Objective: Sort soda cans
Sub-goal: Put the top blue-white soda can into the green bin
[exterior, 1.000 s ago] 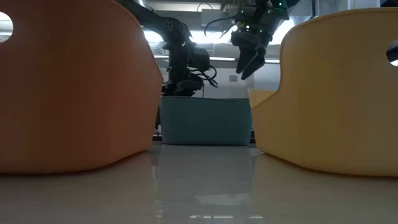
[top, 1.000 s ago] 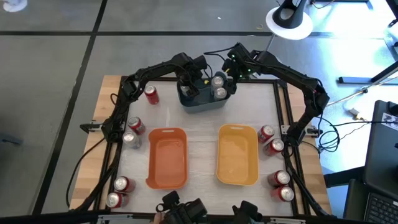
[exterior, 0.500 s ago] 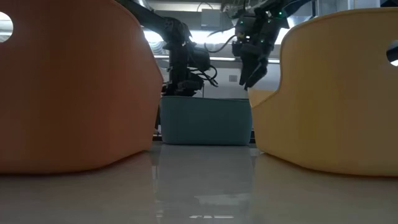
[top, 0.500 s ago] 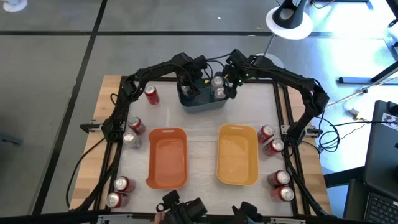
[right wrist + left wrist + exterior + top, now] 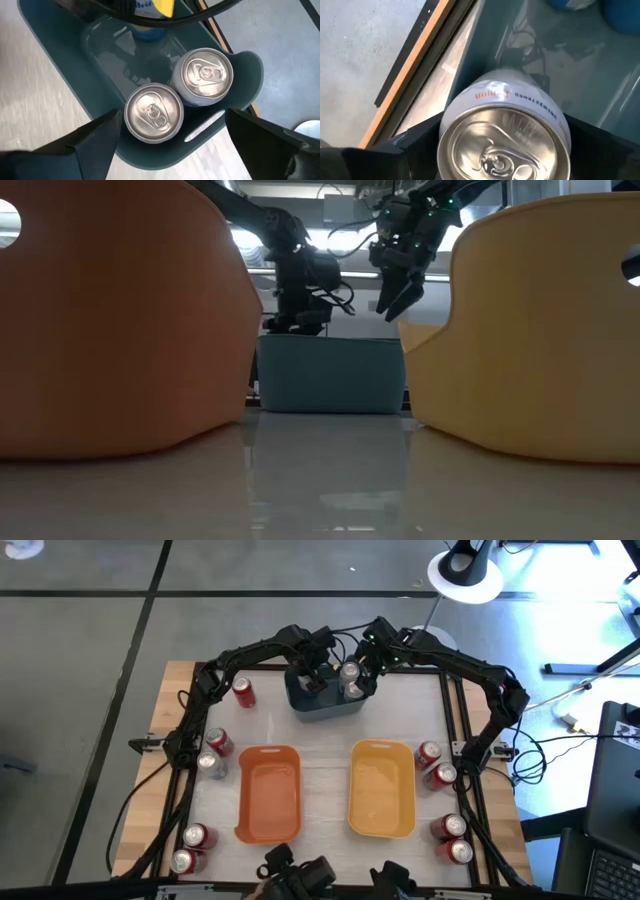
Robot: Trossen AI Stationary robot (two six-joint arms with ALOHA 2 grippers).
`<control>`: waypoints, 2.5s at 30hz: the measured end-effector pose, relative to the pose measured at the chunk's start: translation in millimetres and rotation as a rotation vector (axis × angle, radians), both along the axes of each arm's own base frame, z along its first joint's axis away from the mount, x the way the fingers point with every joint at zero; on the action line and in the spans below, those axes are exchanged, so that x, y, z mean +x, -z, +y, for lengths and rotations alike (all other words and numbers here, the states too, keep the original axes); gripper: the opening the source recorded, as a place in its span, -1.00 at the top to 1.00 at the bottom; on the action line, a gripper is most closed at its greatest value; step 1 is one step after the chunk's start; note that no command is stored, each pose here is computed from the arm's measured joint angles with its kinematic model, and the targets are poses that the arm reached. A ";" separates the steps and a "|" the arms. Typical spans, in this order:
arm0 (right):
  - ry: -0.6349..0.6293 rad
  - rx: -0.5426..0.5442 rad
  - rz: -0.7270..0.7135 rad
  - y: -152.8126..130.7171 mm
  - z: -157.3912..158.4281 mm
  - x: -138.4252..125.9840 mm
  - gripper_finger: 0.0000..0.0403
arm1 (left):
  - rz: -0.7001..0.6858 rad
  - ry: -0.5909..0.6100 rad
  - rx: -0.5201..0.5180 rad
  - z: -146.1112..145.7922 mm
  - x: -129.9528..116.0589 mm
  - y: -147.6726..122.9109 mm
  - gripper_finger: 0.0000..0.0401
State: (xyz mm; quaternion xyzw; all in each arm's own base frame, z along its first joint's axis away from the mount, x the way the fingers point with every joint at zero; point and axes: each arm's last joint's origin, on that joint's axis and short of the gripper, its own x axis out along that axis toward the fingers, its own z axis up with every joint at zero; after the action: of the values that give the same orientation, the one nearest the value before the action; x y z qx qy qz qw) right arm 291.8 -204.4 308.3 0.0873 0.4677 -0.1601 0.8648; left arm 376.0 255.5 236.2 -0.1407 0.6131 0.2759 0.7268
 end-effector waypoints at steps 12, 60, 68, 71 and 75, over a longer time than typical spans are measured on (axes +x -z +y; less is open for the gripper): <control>0.000 -0.002 -0.003 -0.3 0.0 0.3 -0.77 | 0.033 -0.025 0.025 1.0 -3.0 -1.1 -0.67; 0.005 0.003 -0.002 -0.3 0.1 0.1 -0.77 | -0.021 0.207 0.144 3.5 -0.1 -22.9 -0.66; -0.013 -0.009 0.001 -0.4 0.0 0.2 -0.77 | 0.006 0.234 0.152 -4.4 3.6 -22.5 -0.80; -0.015 -0.010 0.002 -0.4 0.0 0.2 -0.77 | 0.027 0.238 0.169 -4.7 3.3 -22.7 -0.96; -0.016 -0.010 0.002 -0.4 0.2 0.4 -0.77 | 0.052 0.235 0.181 -4.8 2.1 -22.5 -0.92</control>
State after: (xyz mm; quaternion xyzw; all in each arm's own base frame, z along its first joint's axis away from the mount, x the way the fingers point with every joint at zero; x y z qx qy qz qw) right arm 292.1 -204.2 308.7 0.0789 0.4682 -0.1557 0.8662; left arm 378.1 250.7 258.7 0.0055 0.6167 0.2468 0.7475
